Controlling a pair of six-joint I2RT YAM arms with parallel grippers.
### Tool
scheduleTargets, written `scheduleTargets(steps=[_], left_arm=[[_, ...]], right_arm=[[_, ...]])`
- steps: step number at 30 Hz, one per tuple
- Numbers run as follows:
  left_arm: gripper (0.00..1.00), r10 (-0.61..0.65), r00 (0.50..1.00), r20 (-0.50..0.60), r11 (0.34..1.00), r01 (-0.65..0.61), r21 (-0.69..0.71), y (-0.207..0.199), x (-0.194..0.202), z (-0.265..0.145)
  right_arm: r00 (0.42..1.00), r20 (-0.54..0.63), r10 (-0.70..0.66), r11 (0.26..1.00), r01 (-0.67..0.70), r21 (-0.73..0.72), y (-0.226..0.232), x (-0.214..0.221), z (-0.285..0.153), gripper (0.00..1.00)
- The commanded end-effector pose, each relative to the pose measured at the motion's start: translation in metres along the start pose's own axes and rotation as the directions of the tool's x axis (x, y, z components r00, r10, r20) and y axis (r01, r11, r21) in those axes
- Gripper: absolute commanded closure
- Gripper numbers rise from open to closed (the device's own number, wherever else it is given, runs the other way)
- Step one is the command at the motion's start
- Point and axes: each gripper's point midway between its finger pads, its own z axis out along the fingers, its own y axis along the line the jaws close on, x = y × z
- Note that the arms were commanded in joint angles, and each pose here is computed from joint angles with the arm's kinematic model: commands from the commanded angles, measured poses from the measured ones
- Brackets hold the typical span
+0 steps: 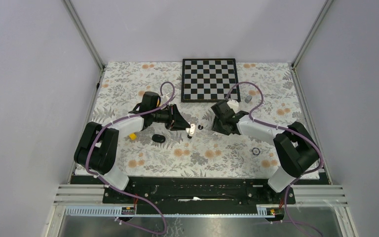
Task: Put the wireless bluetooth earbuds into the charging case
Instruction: Pick up the earbud from the center of the board.
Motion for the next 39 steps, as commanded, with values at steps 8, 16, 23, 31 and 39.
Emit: scheduleTargets(steps=[8,16,23,31,39], left_arm=[[1.00,0.067,0.998,0.009,0.997,-0.067,0.023,-0.009,-0.009,0.001],[1.00,0.062,0.998,0.009,0.998,-0.062,0.018,-0.006,-0.005,0.000],[1.00,0.061,0.998,0.010,0.998,-0.062,0.017,-0.006,-0.005,0.000],[1.00,0.069,0.997,0.015,0.997,-0.069,0.024,-0.010,-0.006,-0.001],[1.00,0.076,0.997,0.027,0.997,-0.076,0.021,-0.012,-0.006,-0.003]], right_arm=[[0.999,0.003,0.045,0.991,-0.045,0.127,0.000,-0.003,0.014,0.53],[0.997,-0.040,0.062,0.988,-0.055,0.143,0.000,0.010,0.025,0.55],[0.999,-0.028,0.028,0.988,-0.023,0.152,0.001,0.009,0.026,0.72],[0.981,-0.048,-0.187,0.967,0.192,0.164,0.010,0.008,0.026,0.80],[0.923,-0.016,-0.385,0.918,0.385,0.096,0.009,0.000,0.017,0.87]])
